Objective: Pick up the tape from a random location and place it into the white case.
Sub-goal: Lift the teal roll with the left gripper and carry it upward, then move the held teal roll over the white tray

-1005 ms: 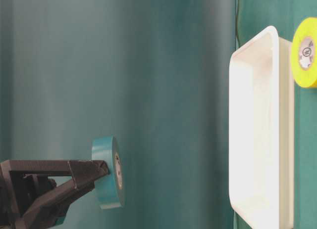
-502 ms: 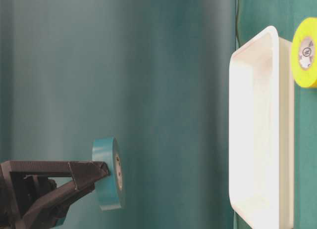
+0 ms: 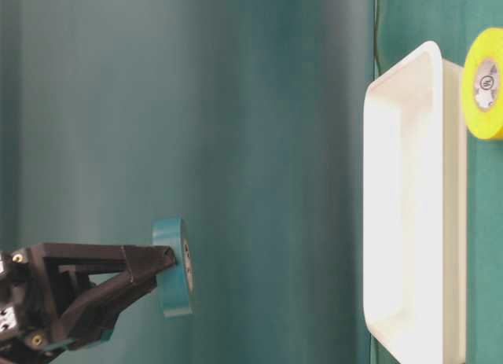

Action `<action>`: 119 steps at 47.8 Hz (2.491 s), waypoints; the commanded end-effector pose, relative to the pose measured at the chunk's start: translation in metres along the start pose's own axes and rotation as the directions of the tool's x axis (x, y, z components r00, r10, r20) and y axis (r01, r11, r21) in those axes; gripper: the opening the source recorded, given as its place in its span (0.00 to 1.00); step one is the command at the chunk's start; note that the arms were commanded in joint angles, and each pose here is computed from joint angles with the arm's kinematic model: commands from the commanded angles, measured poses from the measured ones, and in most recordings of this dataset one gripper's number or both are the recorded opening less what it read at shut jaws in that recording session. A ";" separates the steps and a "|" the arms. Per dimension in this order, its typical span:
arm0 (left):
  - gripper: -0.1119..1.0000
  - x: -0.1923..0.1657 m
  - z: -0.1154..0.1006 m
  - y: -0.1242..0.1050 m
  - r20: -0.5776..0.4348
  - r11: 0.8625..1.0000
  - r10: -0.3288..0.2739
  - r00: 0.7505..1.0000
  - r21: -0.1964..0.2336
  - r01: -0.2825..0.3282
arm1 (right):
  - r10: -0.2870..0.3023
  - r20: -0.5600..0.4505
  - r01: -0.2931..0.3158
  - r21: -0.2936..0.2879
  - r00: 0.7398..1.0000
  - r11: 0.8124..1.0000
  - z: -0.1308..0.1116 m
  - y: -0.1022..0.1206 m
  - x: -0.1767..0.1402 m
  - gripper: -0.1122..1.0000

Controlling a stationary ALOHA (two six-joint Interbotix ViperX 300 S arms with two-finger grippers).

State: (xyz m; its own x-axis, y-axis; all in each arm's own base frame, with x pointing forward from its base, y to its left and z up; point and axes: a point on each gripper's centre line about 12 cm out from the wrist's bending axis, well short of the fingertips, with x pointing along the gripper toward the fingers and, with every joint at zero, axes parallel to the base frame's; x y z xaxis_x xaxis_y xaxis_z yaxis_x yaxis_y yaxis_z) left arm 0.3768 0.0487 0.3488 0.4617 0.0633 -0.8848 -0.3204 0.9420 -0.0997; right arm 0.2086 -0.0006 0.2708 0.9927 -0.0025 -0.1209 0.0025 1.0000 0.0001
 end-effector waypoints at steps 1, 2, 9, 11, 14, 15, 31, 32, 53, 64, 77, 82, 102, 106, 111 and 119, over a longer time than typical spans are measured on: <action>0.29 -0.021 0.010 0.013 0.064 1.000 0.009 0.998 -0.027 -0.007 | -0.001 0.023 0.001 0.000 1.000 1.000 0.010 0.000 0.002 0.10; 0.29 -0.021 0.011 0.016 0.067 0.999 0.014 0.998 -0.033 -0.012 | -0.002 0.025 0.001 0.002 1.000 1.000 0.011 0.000 0.002 0.10; 0.29 -0.023 0.014 0.037 0.074 0.997 0.042 0.996 -0.064 -0.037 | -0.002 0.026 0.001 0.002 1.000 1.000 0.011 0.000 0.002 0.10; 0.29 -0.023 0.015 0.042 0.075 0.997 0.049 0.996 -0.059 -0.045 | -0.001 0.021 0.001 0.000 1.000 1.000 0.009 0.000 0.002 0.10; 0.29 -0.024 0.016 0.046 0.077 0.997 0.054 0.996 -0.055 -0.050 | -0.001 0.021 0.001 0.000 1.000 1.000 0.010 0.000 0.002 0.10; 0.29 -0.024 0.017 0.047 0.077 0.997 0.057 0.995 -0.053 -0.053 | -0.001 0.021 0.001 0.000 1.000 1.000 0.010 0.000 0.002 0.10; 0.29 -0.026 0.024 0.063 0.089 0.995 0.078 0.993 -0.062 -0.073 | -0.001 0.029 0.002 -0.001 1.000 1.000 0.011 0.000 0.002 0.10; 0.29 -0.026 0.024 0.064 0.089 0.995 0.079 0.993 -0.062 -0.073 | -0.001 0.029 0.002 -0.001 1.000 1.000 0.011 0.000 0.002 0.10; 0.29 -0.026 0.024 0.069 0.090 0.994 0.086 0.992 -0.069 -0.080 | -0.002 0.029 0.002 -0.001 1.000 1.000 0.012 0.000 0.002 0.10; 0.29 -0.026 0.024 0.068 0.090 0.995 0.086 0.992 -0.068 -0.080 | -0.002 0.028 0.002 -0.001 1.000 1.000 0.012 0.000 0.002 0.10; 0.29 -0.026 0.023 0.068 0.088 0.994 0.085 0.992 -0.070 -0.079 | -0.001 0.028 0.001 -0.004 1.000 1.000 0.012 0.000 0.002 0.10; 0.29 -0.026 0.022 0.068 0.087 0.994 0.084 0.993 -0.070 -0.078 | -0.001 0.028 0.001 -0.004 1.000 1.000 0.012 0.000 0.002 0.10; 0.29 -0.025 0.022 0.068 0.084 0.994 0.085 0.993 -0.070 -0.079 | -0.001 0.026 0.001 -0.004 1.000 1.000 0.011 0.000 0.002 0.10; 0.29 -0.023 0.022 0.069 0.084 0.994 0.085 0.993 -0.071 -0.080 | -0.001 0.028 0.001 -0.004 1.000 1.000 0.012 0.000 0.002 0.10; 0.29 -0.019 0.020 0.069 0.073 0.994 0.085 0.994 -0.071 -0.080 | -0.001 0.026 0.001 -0.006 1.000 1.000 0.011 0.000 0.002 0.10; 0.29 -0.009 0.017 0.070 0.073 0.994 0.085 0.994 -0.071 -0.080 | 0.000 0.028 0.000 -0.006 1.000 1.000 0.012 0.000 0.002 0.10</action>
State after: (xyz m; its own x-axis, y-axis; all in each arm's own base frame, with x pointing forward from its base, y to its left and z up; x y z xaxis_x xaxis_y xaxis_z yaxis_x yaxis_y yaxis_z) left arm 0.3646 0.1191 0.3526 0.4649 0.1556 -0.8716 -0.4149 0.9080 -0.0592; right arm 0.2089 -0.0009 0.2719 0.9928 -0.0038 -0.1194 0.0035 1.0000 -0.0029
